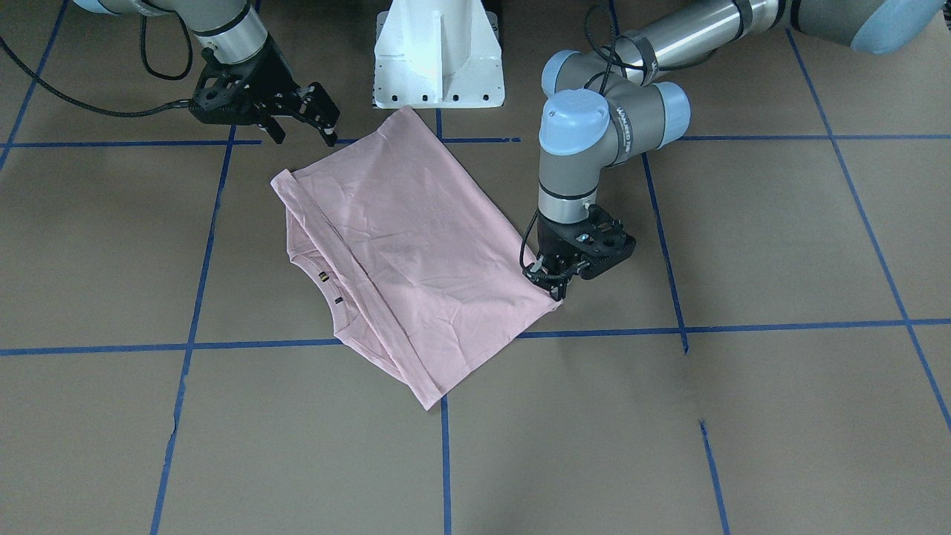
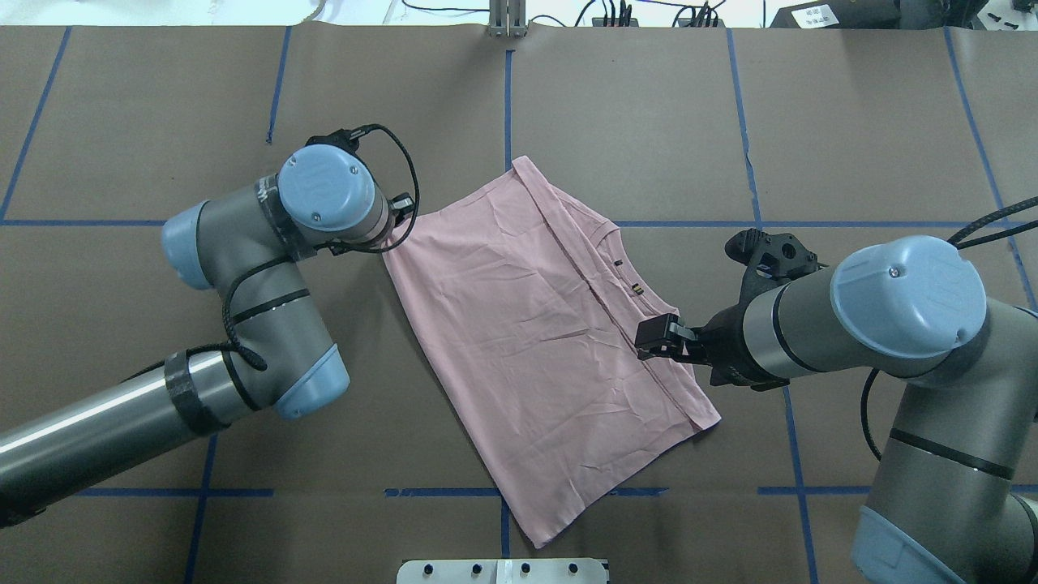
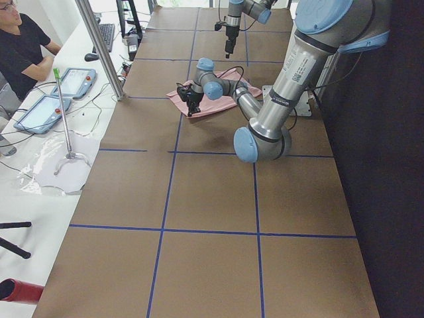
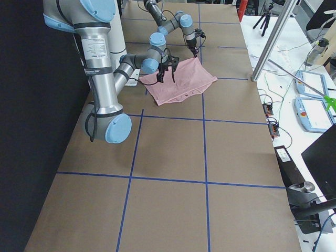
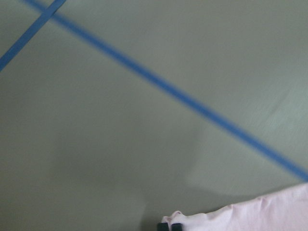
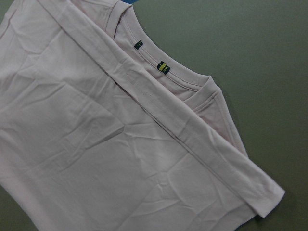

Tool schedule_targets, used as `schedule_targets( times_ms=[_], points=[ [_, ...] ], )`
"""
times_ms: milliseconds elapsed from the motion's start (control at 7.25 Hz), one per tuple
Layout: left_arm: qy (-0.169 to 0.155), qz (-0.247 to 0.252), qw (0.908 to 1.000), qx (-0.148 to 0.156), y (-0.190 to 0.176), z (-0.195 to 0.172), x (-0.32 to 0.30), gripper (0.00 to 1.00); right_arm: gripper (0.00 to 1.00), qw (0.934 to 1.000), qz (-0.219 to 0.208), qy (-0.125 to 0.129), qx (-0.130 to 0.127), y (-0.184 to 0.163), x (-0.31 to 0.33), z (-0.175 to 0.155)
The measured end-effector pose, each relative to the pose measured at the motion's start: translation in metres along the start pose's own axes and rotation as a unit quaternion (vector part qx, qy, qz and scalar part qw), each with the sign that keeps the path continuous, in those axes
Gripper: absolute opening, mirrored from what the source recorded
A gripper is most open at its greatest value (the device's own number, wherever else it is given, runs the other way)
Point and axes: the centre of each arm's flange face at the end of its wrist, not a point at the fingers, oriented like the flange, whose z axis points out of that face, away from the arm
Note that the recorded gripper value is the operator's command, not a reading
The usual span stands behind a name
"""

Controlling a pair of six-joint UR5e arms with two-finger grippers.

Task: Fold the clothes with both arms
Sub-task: 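Drag the shirt edge nearest the left gripper away from the robot, squaring the shirt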

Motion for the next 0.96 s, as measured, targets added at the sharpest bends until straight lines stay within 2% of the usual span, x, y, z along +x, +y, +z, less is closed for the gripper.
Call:
schedule_targets(
  times_ms=[276,689,827,965],
  points=[
    [0.02,0.031,0.999,0.027,-0.047,0.01,0.036,0.0,1.0,1.0,0.001,0.0,0.0,0.0,0.0,0.0],
    [0.062,0.074,0.9924,0.076,-0.082,0.049,0.08,0.0,1.0,1.0,0.002,-0.001,0.0,0.0,-0.001,-0.001],
    [0.071,0.085,0.9899,0.088,-0.088,0.061,0.081,0.35,1.0,1.0,0.003,-0.002,0.0,0.001,-0.001,-0.001],
    [0.074,0.09,0.9885,0.097,-0.091,0.068,0.08,0.99,1.0,1.0,0.003,-0.002,0.002,0.0,-0.001,-0.001]
  ],
)
